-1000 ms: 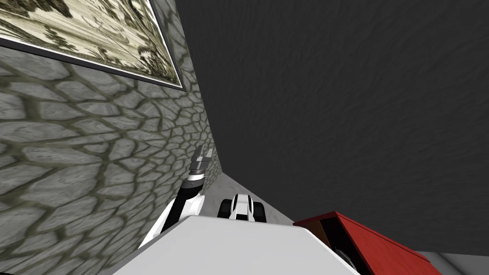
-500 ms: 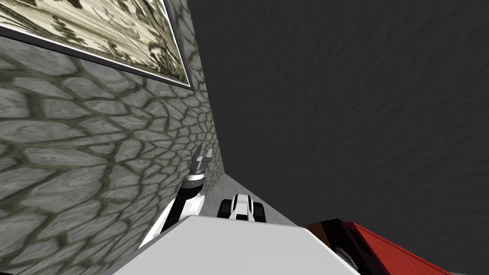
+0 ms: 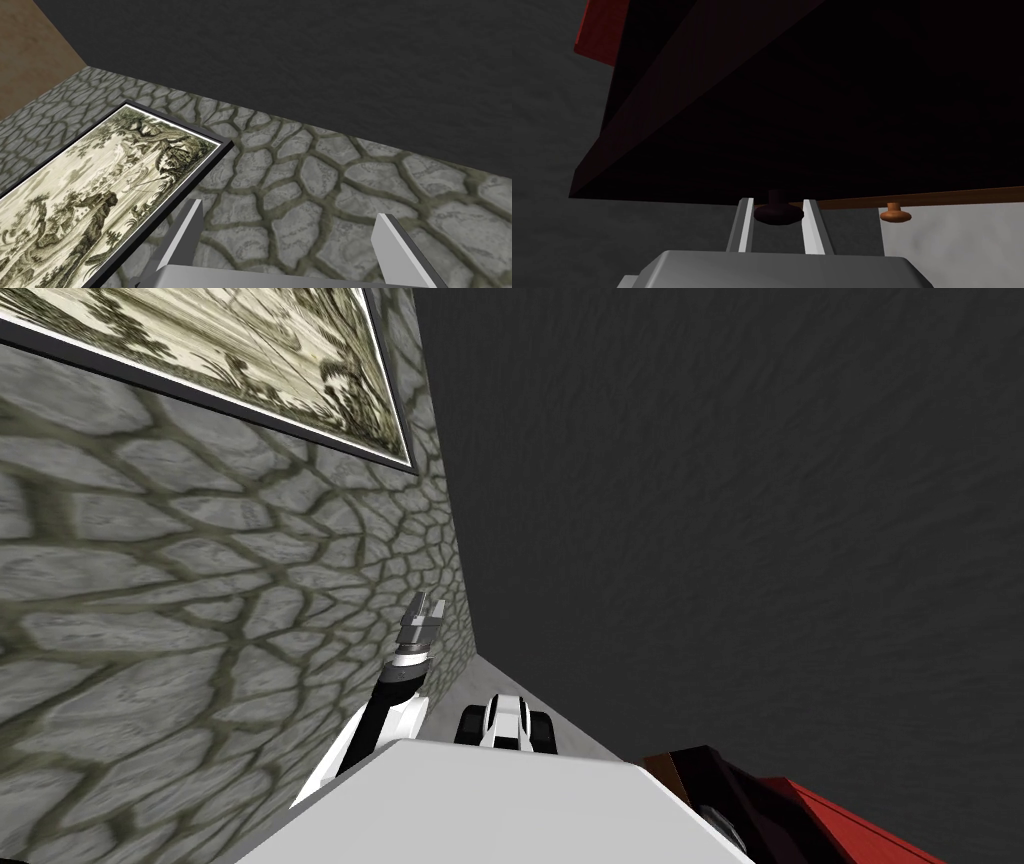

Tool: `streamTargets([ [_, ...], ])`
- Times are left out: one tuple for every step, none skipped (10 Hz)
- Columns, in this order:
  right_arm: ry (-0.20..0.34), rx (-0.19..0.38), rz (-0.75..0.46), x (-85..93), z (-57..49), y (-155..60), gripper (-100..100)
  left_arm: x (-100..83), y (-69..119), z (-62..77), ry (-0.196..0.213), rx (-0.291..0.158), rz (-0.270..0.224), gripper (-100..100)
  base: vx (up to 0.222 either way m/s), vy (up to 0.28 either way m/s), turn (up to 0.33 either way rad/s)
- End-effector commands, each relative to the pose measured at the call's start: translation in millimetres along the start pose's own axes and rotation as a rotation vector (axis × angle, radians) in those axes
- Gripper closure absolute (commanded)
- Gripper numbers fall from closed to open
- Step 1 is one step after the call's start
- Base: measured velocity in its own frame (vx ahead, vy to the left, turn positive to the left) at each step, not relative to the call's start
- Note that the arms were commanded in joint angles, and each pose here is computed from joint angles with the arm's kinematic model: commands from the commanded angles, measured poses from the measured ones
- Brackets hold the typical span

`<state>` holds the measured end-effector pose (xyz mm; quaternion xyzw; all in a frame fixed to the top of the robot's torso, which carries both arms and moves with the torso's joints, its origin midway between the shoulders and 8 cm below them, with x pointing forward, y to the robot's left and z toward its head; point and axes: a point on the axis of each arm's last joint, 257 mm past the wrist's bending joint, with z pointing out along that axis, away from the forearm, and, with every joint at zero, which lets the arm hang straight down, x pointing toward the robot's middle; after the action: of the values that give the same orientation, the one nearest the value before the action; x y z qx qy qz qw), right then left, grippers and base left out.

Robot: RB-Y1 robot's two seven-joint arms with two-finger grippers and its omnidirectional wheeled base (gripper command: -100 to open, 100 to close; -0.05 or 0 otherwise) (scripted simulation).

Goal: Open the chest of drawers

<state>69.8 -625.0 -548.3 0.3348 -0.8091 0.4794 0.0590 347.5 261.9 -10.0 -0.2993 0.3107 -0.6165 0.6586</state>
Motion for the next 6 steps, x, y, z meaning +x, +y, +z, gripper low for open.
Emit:
streamTargets([
  [0.003, -0.001, -0.001, 24.3, 18.4, -19, -100, 0.0, 0.0, 0.0, 0.000, 0.000, 0.000, 0, -0.009, 0.125, -0.007],
  [0.003, -0.001, -0.001, 24.3, 18.4, -19, -100, 0.0, 0.0, 0.0, 0.000, 0.000, 0.000, 0, -0.010, 0.049, 0.004],
  [0.003, -0.001, -0.001, 32.3, 24.2, -26, -100, -0.1, 0.0, 0.0, 0.000, 0.000, 0.000, 0, -0.002, 0.038, 0.002],
  [0.003, -0.001, -0.001, 32.3, 24.2, -26, -100, -0.1, 0.0, 0.0, 0.000, 0.000, 0.000, 0, 0.001, 0.030, 0.002],
  [0.003, -0.001, -0.001, 40.2, 29.7, -33, -100, -0.1, 0.0, 0.0, 0.000, 0.000, 0.000, 0, 0.008, 0.046, 0.004],
  [0.004, -0.001, -0.001, 48.1, 35.0, -40, -100, -0.1, 0.0, 0.0, 0.000, 0.000, 0.000, 0, 0.008, 0.080, 0.005],
])
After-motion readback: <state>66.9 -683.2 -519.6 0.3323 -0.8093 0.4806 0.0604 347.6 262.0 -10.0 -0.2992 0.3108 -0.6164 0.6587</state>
